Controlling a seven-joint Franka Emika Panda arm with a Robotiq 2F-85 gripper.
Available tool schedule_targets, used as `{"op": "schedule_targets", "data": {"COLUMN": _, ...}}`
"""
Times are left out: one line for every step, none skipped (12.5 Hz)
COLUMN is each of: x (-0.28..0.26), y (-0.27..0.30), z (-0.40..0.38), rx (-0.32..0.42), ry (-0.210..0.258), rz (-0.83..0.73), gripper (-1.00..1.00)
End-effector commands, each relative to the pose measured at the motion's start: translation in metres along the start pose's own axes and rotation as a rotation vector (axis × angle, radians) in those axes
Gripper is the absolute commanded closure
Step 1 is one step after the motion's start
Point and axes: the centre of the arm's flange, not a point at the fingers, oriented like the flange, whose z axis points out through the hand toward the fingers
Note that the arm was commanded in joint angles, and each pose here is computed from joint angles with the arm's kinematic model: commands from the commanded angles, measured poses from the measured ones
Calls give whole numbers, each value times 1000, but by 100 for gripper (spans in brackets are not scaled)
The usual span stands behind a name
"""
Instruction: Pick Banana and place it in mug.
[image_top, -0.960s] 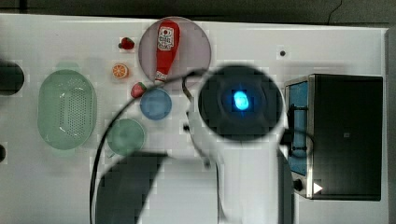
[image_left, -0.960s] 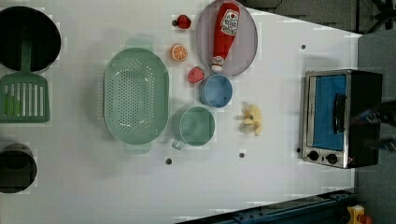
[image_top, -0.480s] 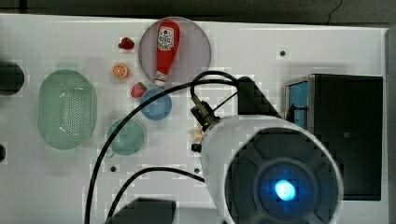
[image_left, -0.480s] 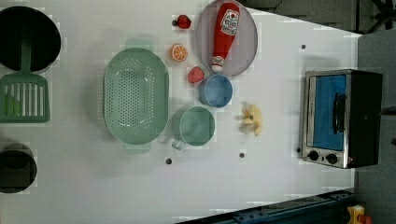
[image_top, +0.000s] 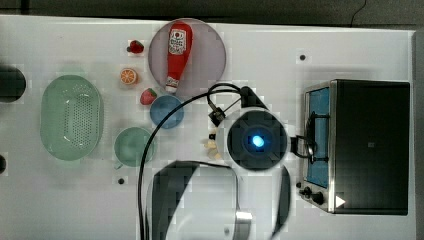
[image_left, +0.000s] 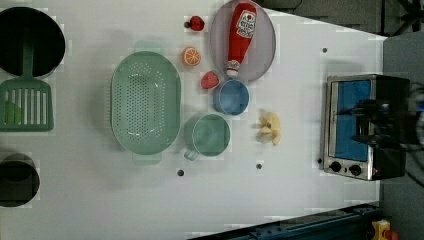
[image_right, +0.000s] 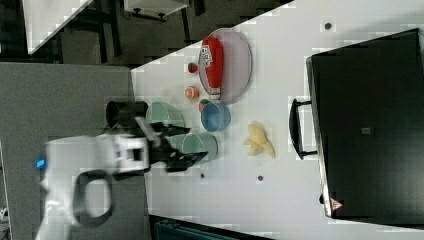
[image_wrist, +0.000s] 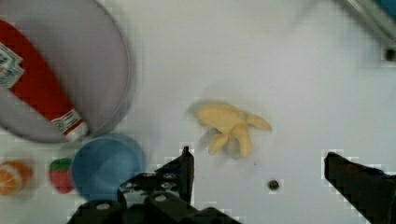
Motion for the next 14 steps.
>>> {"op": "schedule_targets", "data": {"x": -6, "y": 7, "z": 60, "rx": -15, "ry": -20, "rz": -73, "gripper": -100}}
{"op": "schedule_targets", "data": {"x": -8, "y": 9, "z": 81, "rx": -17, "ry": -20, "rz": -72, "gripper": -100}}
{"op": "schedule_targets", "data": {"x": -10, "y": 12, "z": 102, "rx": -22, "ry": -23, "rz": -71, "gripper": -100}}
{"op": "schedule_targets", "data": {"x": -11, "y": 13, "z": 122, "rx": -25, "ry": -24, "rz": -71, "gripper": -100}}
{"op": "schedule_targets", "data": {"x": -12, "y": 15, "z": 140, "rx": -26, "ry": -23, "rz": -70, "gripper": -100}}
{"op": "schedule_targets", "data": {"x": -13, "y": 15, "z": 158, "rx": -29, "ry": -23, "rz": -71, "gripper": -100}}
{"op": "schedule_targets", "data": {"x": -12, "y": 14, "z": 175, "rx": -30, "ry": -21, "rz": -71, "gripper": -100}}
{"op": "schedule_targets", "data": {"x": -10, "y": 12, "z": 189, "rx": -24, "ry": -11, "rz": -72, "gripper": -100}}
{"op": "schedule_targets", "data": {"x": -10, "y": 11, "z": 203, "rx": -21, "ry": -6, "rz": -74, "gripper": -100}}
{"op": "schedule_targets", "data": {"x": -13, "y": 11, "z": 217, "rx": -27, "ry": -10, "rz": -79, "gripper": -100}}
{"op": "schedule_targets", "data": {"x": -14, "y": 10, "z": 228, "rx": -22, "ry": -5, "rz": -83, "gripper": -100}}
{"op": "schedule_targets", "data": {"x": -14, "y": 10, "z": 237, "rx": -14, "ry": 5, "rz": -84, "gripper": -100}}
{"op": "schedule_targets", "data": {"x": -15, "y": 11, "z": 247, "rx": -12, "ry": 9, "rz": -84, "gripper": -100}}
{"op": "schedule_targets", "data": {"x": -16, "y": 12, "z": 256, "rx": -17, "ry": 5, "rz": -86, "gripper": -100}}
